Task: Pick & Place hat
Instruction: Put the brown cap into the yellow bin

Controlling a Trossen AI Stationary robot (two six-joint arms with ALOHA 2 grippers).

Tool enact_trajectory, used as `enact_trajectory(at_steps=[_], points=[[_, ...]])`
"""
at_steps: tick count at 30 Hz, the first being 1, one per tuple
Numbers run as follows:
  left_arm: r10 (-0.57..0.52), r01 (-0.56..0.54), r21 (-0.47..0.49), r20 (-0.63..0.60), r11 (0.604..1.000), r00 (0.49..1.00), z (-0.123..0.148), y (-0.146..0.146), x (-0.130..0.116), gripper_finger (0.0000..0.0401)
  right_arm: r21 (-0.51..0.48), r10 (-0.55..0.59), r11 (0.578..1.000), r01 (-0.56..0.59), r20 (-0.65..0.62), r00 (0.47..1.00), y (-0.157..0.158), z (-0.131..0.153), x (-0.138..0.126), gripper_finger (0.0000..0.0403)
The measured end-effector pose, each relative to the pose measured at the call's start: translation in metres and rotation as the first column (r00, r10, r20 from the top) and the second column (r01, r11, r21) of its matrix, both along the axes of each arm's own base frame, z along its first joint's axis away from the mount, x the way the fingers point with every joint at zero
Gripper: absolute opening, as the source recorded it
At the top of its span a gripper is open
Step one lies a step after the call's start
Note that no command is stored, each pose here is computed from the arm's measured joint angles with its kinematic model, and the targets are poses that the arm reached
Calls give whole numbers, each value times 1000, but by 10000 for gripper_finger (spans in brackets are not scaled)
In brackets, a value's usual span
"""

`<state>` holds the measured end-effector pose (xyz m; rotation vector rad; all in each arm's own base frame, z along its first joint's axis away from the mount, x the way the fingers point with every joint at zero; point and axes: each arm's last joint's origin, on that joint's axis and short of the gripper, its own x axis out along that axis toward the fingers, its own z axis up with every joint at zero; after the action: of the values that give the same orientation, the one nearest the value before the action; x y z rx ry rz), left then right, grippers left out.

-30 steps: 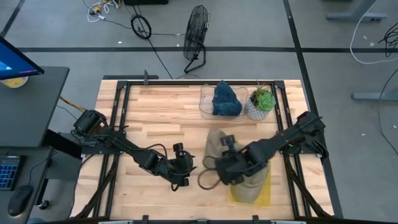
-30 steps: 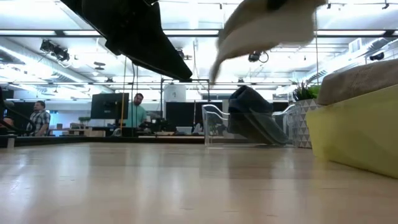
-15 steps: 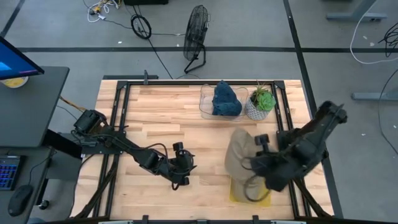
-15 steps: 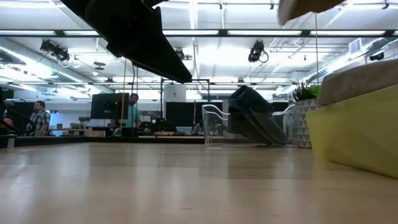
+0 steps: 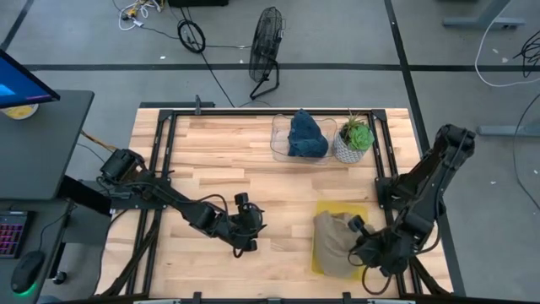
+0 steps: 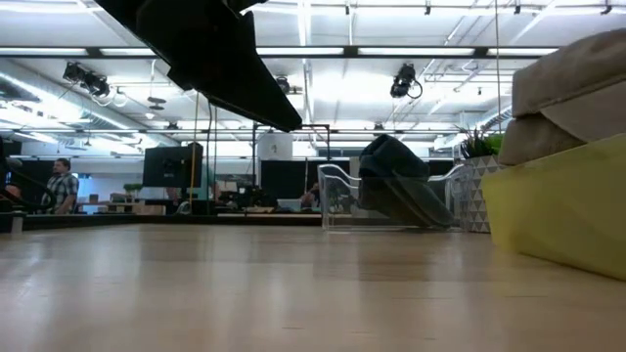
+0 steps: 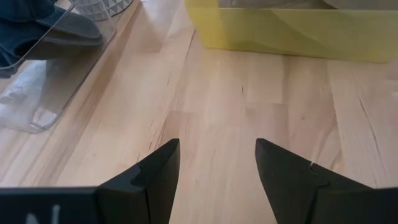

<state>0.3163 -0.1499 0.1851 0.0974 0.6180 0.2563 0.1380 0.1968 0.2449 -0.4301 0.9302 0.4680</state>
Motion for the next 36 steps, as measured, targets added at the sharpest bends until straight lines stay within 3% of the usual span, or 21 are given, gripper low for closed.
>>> enact_trajectory(at_steps=[11,18,24,31,33,36], points=[[86,-85,-60,19,995,996,0,14,6,213,31,48,998,-47,-13,999,-7,-54,-8,1],[127,-124,-77,24,989,992,0,23,10,213,89,-103,990,108,-52,993,-11,-59,-8,35],[136,-134,-76,24,988,990,0,26,11,213,143,-163,975,172,-71,984,-5,-46,-5,78],[135,-133,-76,24,988,991,0,26,11,213,194,-150,969,156,-45,988,7,1,2,117],[135,-133,-76,24,988,991,0,26,11,213,203,-139,969,139,-15,990,9,12,4,120],[135,-133,-75,24,988,991,0,26,11,213,180,-186,970,161,131,974,9,19,13,116]])
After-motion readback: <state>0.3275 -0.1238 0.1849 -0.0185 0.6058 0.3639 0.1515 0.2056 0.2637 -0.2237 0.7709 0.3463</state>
